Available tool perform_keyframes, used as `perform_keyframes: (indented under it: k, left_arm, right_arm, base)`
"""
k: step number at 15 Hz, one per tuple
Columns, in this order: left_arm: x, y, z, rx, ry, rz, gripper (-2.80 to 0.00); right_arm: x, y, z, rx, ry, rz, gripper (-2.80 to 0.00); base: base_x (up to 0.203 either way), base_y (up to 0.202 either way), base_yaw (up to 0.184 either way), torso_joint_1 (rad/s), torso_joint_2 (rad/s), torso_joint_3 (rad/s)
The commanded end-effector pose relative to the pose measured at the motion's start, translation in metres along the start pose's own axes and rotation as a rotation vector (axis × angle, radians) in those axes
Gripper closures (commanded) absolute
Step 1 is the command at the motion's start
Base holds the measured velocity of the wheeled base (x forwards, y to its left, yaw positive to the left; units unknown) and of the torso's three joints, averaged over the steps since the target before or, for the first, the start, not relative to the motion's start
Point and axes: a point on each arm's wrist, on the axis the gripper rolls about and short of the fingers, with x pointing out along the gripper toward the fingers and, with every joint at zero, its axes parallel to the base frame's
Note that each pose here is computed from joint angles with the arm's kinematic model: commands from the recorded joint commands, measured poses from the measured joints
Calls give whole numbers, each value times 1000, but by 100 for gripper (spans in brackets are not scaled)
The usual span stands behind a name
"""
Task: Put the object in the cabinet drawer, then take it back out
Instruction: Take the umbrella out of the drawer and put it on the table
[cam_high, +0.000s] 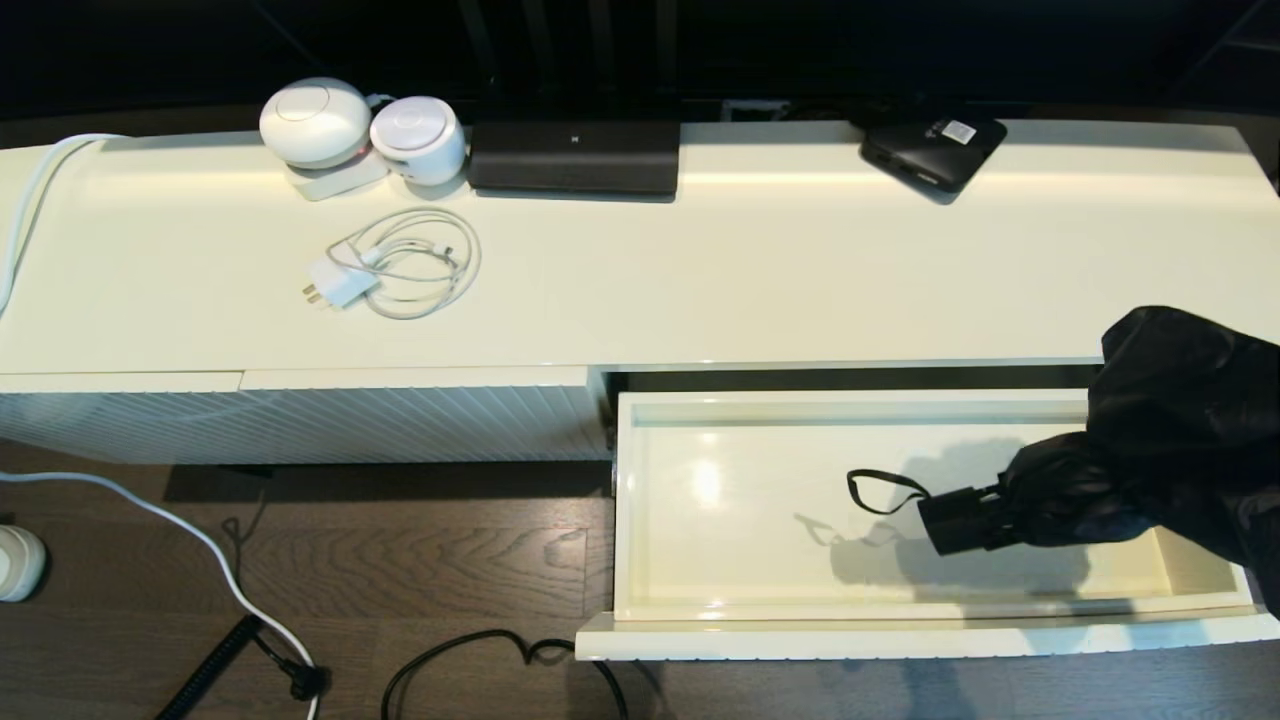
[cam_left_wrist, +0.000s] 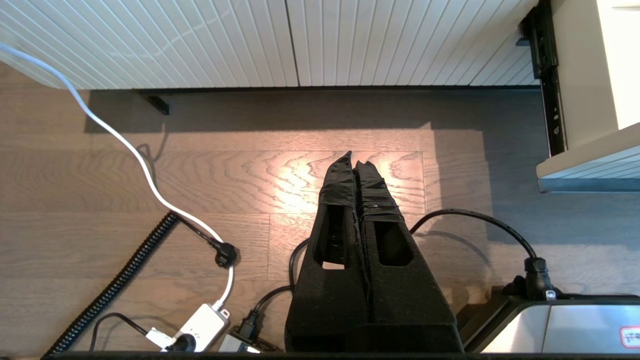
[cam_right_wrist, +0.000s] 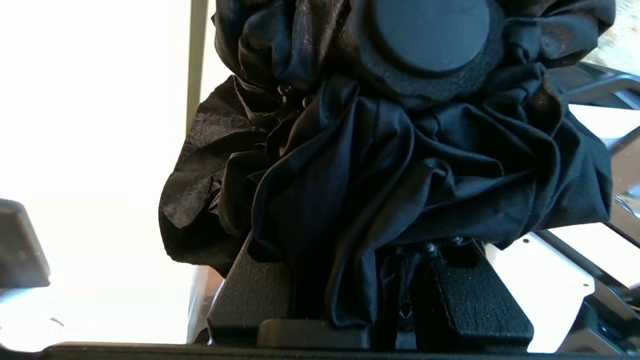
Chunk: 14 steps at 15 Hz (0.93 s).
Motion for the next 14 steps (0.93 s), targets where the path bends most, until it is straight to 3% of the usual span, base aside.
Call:
perform_keyframes:
  k: [1, 3, 7, 11, 14]
  left_arm:
    - [0, 0, 0, -1, -1, -1, 0]
    - [0, 0, 0, -1, -1, 1, 0]
    - [0, 0, 0, -1, 0, 0, 0]
    - [0, 0, 0, -1, -1, 1, 0]
    - [0, 0, 0, -1, -1, 1, 0]
  right_arm:
    - [1, 3, 1, 8, 0, 2, 0]
    - [6, 9, 4, 16, -10, 10, 0]
    - [8, 28, 18, 30, -82, 177, 0]
    - [12, 41, 32, 45, -142, 266, 0]
    - [16, 49, 42, 14, -187, 311, 0]
  base:
    - [0, 0, 0, 0, 0, 0]
    - [0, 0, 0, 0, 0, 0]
    - [0, 0, 0, 0, 0, 0]
    - [0, 0, 0, 0, 0, 0]
    - [0, 0, 0, 0, 0, 0]
